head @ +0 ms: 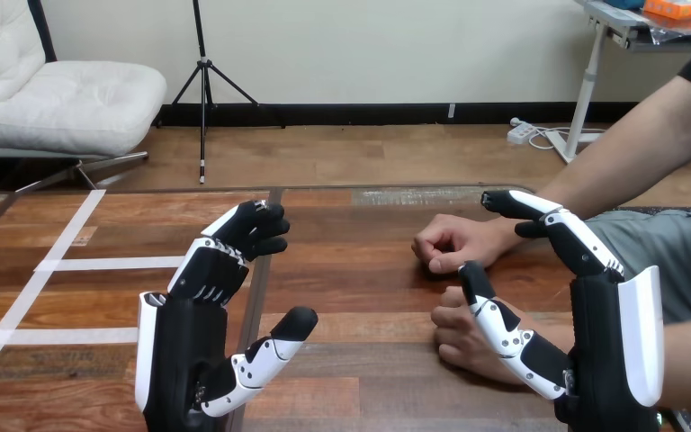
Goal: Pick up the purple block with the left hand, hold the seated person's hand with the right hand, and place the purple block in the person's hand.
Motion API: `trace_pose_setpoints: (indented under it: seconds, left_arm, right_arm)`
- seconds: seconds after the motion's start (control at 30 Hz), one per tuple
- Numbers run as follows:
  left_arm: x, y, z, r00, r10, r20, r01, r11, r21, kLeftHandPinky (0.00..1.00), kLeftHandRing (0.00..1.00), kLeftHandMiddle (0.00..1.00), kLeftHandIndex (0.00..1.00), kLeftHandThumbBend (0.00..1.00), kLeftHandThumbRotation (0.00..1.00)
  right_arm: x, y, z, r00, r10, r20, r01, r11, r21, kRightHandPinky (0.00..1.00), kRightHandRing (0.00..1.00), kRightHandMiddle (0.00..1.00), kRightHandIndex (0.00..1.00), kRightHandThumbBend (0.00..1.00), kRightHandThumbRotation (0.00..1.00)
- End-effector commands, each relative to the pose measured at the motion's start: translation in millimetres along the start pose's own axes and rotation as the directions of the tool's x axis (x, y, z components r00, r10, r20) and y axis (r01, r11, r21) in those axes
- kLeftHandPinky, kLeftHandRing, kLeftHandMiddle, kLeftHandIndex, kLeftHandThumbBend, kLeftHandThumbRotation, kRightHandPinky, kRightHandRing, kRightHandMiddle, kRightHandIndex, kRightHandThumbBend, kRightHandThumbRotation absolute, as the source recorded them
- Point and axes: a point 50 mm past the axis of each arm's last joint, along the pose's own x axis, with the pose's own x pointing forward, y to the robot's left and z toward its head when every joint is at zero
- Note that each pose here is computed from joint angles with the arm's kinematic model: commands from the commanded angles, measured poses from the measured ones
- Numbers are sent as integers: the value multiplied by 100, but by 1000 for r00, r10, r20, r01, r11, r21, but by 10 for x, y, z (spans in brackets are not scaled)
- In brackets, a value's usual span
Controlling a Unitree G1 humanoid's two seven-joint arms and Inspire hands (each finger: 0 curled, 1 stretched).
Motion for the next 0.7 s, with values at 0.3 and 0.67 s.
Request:
trace_pose_setpoints:
  seconds: [0.3, 0.67]
  left_arm:
    - [131, -45, 60, 997, -15, 82, 15, 1000, -4, 69, 74, 77, 76, 70, 36]
    - [126, -46, 62, 997, -13, 82, 14, 1000, -5, 69, 74, 77, 76, 70, 36]
  right_arm:
    - [127, -33, 55, 998, -18, 59, 17, 1000, 8, 64, 71, 71, 70, 40, 37]
    - [129, -31, 54, 998, -23, 59, 23, 1000, 13, 63, 71, 71, 70, 41, 36]
